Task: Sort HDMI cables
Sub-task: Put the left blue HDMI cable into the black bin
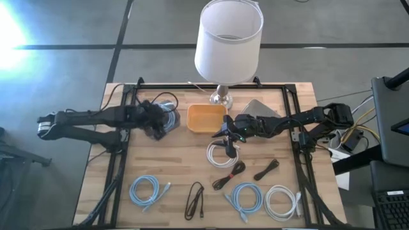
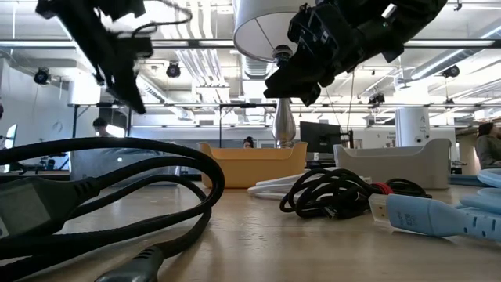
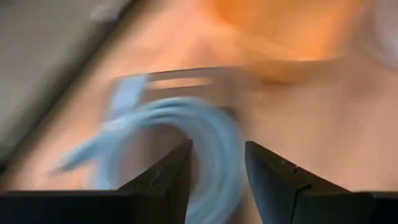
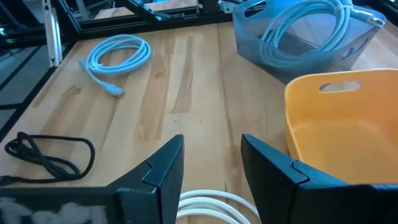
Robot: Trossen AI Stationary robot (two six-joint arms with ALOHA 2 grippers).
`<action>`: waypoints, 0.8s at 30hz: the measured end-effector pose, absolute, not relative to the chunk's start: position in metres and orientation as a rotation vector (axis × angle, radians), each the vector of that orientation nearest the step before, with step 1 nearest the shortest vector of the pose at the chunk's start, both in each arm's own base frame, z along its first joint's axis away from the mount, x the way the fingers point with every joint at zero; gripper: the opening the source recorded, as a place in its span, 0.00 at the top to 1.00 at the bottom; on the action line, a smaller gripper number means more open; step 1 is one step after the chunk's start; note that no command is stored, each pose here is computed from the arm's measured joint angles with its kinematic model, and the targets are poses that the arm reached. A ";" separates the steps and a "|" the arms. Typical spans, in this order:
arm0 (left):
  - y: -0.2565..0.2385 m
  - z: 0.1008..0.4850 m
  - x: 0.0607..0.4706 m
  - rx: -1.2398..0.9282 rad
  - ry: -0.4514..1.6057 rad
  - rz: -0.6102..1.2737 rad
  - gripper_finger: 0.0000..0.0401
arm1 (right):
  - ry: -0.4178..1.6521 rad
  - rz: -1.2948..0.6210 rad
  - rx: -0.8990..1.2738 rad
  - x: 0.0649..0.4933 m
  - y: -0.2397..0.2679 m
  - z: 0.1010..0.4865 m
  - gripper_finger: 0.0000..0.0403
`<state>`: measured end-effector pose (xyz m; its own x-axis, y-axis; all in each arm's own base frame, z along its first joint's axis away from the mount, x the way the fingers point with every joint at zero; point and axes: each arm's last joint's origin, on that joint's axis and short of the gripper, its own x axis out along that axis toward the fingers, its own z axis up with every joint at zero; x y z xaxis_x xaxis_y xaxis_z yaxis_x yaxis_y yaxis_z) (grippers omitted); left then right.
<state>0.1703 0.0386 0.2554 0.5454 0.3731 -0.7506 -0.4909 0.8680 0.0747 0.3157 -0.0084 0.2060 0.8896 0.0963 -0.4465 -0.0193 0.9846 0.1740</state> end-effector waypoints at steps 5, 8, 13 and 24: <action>0.019 0.260 0.176 -0.285 0.857 0.122 0.62 | 0.471 0.057 0.168 0.316 -0.009 0.206 0.62; 0.002 0.254 0.175 -0.308 0.896 -0.025 0.63 | 0.471 0.057 0.167 0.316 -0.009 0.206 0.62; -0.030 0.236 0.171 -0.310 0.994 -0.140 0.64 | 0.471 0.058 0.165 0.316 -0.009 0.206 0.60; -0.081 0.193 0.151 -0.356 1.250 -0.204 0.69 | 0.471 0.057 0.166 0.316 -0.009 0.206 0.62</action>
<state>0.1513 -0.0813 0.1932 0.3069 -0.3421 -0.8881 -0.0422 0.9274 -0.3718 0.3157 -0.0088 0.2060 0.8899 0.0933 -0.4466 -0.0166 0.9848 0.1727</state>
